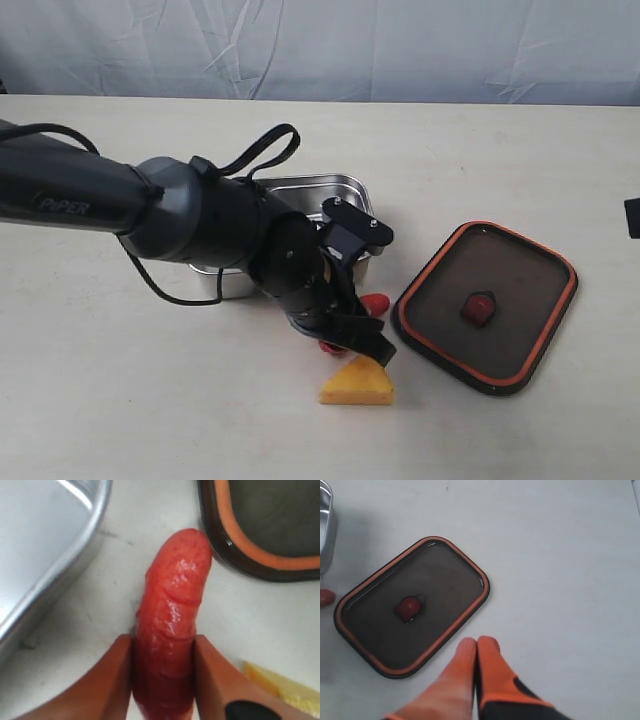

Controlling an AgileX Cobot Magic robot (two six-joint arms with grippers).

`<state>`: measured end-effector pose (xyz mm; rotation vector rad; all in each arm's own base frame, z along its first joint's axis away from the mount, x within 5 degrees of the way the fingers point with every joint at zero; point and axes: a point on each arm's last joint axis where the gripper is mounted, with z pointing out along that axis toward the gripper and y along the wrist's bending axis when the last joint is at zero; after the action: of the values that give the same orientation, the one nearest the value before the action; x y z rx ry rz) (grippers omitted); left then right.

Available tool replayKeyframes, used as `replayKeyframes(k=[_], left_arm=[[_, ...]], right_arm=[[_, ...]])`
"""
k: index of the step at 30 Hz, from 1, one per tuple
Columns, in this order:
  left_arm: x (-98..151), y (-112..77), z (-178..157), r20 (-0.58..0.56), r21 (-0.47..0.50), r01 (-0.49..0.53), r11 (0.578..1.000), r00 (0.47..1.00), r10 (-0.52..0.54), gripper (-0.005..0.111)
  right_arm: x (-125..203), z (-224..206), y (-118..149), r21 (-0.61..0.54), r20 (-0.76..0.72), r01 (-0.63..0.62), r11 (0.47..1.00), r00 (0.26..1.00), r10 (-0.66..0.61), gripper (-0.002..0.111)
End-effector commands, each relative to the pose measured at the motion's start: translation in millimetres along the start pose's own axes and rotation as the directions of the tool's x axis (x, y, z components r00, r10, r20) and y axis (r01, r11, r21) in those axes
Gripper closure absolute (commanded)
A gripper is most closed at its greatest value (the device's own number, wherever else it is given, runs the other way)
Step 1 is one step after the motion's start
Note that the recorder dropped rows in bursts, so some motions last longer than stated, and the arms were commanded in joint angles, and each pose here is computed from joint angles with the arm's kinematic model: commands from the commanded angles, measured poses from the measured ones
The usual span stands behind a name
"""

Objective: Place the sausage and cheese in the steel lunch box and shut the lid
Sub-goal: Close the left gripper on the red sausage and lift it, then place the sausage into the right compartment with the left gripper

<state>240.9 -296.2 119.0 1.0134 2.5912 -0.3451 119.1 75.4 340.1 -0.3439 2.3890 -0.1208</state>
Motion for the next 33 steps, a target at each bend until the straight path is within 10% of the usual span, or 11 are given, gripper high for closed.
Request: replayKeyframes(k=[1, 33], left_arm=[[-2, -3.5, -17, 0.011, 0.014, 0.018, 1.0, 1.0, -0.018, 0.107], [-27, 10.9, -113, 0.255, -0.158, -0.1, 0.982, 0.957, 0.138, 0.107]], right_arm=[[1, -2, -1, -0.006, -0.004, -0.003, 1.0, 1.0, 0.003, 0.108], [1, -2, 0, -0.014, -0.011, -0.007, 1.0, 1.0, 0.007, 0.108]])
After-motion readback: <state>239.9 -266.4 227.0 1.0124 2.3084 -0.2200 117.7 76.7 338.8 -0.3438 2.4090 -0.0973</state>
